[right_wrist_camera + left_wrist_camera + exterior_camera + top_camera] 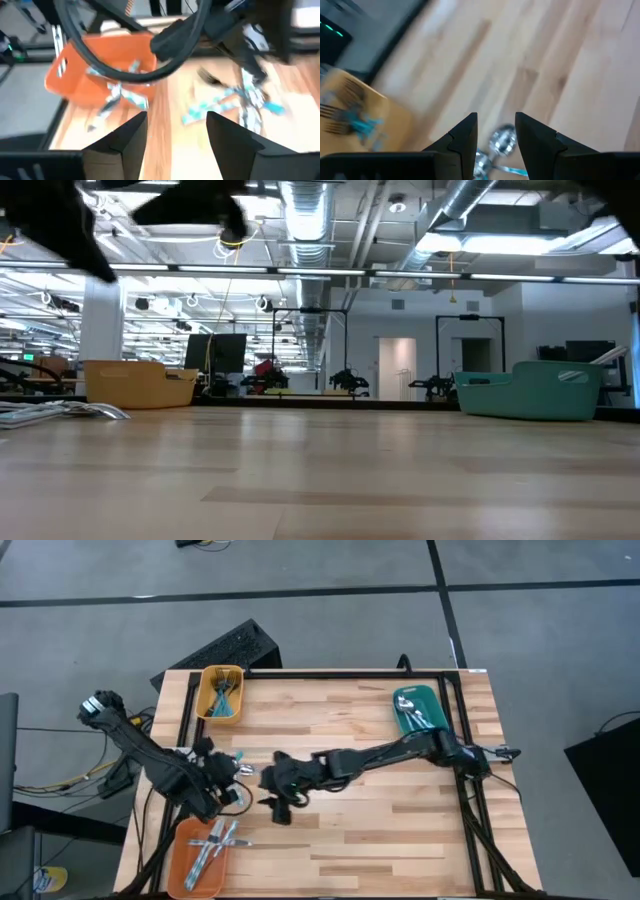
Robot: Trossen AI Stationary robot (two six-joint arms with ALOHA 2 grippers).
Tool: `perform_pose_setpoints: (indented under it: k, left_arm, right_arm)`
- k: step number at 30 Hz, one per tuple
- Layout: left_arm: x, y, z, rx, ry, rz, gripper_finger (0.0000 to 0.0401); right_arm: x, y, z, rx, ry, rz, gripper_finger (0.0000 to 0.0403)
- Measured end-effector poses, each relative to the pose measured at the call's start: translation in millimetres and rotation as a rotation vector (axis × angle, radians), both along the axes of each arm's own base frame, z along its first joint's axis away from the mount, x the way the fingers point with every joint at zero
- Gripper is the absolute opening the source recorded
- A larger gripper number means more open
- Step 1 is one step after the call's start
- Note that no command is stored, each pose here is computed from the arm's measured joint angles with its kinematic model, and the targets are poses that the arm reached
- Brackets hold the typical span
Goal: Sort silverware by color (type)
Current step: Put the white-blue spoon into the blue bin
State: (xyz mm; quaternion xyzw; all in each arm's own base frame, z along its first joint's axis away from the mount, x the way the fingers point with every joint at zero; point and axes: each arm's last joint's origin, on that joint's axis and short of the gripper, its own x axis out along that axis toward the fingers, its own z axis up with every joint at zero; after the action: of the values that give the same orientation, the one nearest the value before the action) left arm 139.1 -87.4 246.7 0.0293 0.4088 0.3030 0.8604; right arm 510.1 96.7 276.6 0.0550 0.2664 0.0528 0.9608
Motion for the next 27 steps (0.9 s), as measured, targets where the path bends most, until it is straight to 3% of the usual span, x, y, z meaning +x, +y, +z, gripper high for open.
perform_pose_setpoints:
  k: [3,8,13,16,23,27]
  left_arm:
    - [6,5,-22,-0.053,0.036,0.011,0.0120]
    - [17,25,-43,-0.133,0.117,0.063,0.0120]
    - [31,45,-63,-0.273,0.186,-0.013,0.0120]
    - [36,56,-76,-0.344,0.229,-0.053,0.0120]
    - [39,75,-90,-0.326,0.370,-0.043,0.0120]
    - [45,81,-101,-0.387,0.452,-0.064,0.0125]
  right_arm:
    - [-31,1,-3,-0.016,0.020,-0.049,0.0220]
    - [-82,-8,-22,0.100,-0.066,-0.121,0.0219]
    - [-124,-19,-43,0.184,-0.159,-0.190,0.0219]
    - [-137,-21,-52,0.223,-0.187,-0.200,0.0219]
    - [-142,-11,-65,0.240,-0.192,-0.177,0.0219]
    - [-142,-5,-69,0.240,-0.183,-0.160,0.0219]
